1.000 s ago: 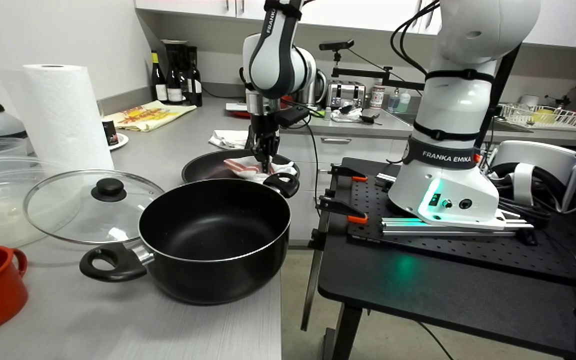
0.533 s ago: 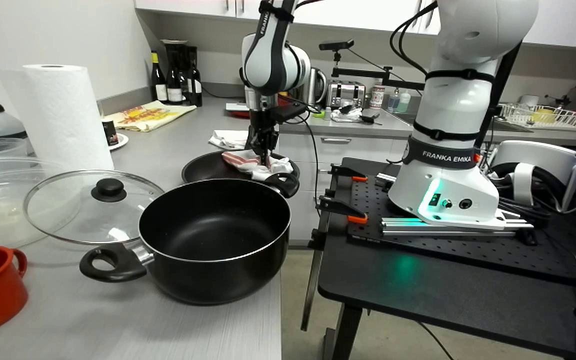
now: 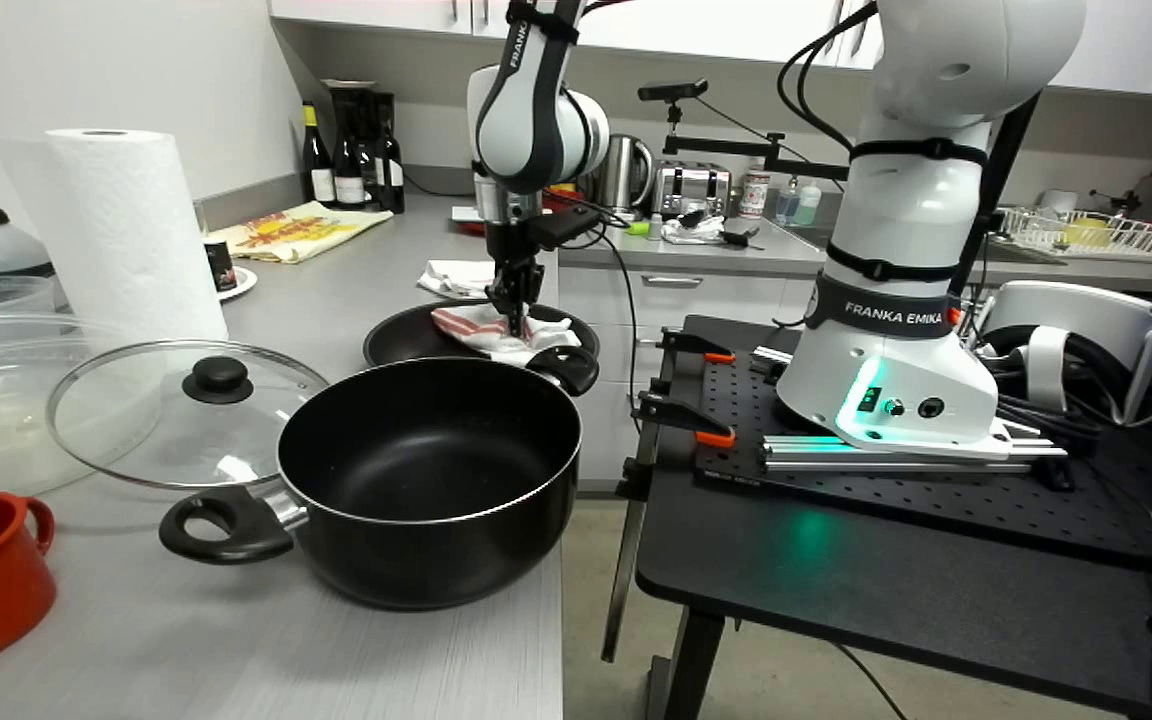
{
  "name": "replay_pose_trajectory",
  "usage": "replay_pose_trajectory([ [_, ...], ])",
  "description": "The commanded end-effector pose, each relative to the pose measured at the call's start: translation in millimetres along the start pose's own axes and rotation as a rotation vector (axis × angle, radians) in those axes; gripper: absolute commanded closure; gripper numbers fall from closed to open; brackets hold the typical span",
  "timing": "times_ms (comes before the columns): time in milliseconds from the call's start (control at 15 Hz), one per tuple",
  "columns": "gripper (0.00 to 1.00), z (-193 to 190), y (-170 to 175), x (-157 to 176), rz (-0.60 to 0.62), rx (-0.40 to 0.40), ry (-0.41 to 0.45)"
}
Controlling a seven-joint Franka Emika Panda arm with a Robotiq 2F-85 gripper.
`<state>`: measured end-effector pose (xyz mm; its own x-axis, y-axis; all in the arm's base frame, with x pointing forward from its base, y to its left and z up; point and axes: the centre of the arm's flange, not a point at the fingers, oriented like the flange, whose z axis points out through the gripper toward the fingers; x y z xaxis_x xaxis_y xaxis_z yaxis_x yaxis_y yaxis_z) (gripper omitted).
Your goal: Use the towel to clean the pan
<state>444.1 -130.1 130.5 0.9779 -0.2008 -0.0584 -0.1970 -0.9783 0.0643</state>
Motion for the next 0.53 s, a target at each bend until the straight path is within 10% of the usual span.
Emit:
replay_pose_trajectory([
  [0, 0.97, 6, -26, 7, -0.038, -0.008, -0.019],
  [467, 0.97, 4, -86, -6, -0.188, -0.012, -0.014],
])
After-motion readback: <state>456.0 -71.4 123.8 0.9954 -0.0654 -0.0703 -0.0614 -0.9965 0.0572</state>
